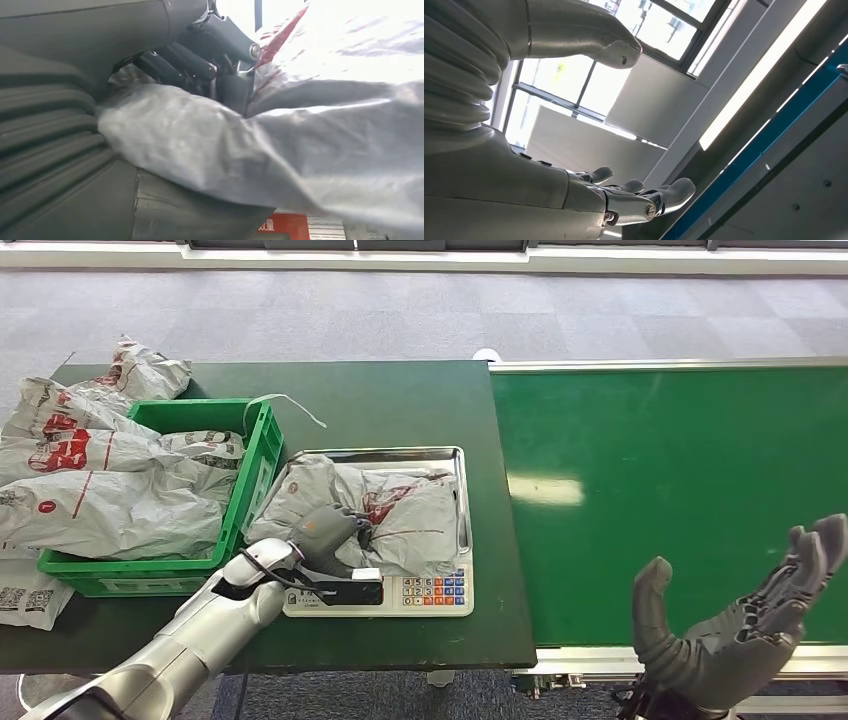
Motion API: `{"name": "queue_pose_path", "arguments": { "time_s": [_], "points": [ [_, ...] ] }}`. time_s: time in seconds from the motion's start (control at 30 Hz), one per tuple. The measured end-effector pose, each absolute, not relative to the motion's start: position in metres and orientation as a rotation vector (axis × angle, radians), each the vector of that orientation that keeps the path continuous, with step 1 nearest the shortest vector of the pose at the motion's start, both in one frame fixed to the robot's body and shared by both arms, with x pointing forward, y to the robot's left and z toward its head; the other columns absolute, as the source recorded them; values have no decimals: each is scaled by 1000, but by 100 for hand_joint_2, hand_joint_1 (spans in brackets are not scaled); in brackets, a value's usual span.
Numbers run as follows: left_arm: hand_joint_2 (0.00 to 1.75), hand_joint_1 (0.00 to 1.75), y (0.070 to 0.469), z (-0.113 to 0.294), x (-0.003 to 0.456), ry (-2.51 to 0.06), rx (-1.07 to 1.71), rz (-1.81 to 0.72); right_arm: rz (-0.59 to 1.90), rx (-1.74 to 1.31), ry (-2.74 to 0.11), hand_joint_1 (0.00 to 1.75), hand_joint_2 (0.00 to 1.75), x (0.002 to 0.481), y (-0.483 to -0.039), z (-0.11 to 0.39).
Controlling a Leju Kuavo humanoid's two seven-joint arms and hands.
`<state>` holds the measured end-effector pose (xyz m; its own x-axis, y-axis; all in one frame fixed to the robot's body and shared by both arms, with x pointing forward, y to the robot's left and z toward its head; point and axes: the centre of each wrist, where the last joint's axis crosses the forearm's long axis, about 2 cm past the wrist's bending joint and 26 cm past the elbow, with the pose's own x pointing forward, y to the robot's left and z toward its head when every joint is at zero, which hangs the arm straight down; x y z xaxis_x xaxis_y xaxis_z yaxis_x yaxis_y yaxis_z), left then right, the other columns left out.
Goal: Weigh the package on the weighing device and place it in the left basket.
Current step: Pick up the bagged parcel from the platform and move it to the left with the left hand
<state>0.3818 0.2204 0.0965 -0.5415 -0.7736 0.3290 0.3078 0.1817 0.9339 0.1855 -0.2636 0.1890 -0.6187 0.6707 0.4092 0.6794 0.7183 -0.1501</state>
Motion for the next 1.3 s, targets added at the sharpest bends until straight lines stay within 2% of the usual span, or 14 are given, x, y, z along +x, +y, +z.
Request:
{"name": "queue_pose_path", "arguments": {
  "time_s": [0.57,0.83,1.3],
  "points": [
    [175,175,234,105,388,-1539,449,-1569,-33,-985,-2492,0,175,189,-264,186],
    [175,175,277,152,397,-1591,608,-1592,-8,-977,-2481,0,175,184,-268,182],
    [175,175,307,210,393,-1658,715,-1661,-7,-967,-2475,0,175,183,-270,180]
  ]
}}
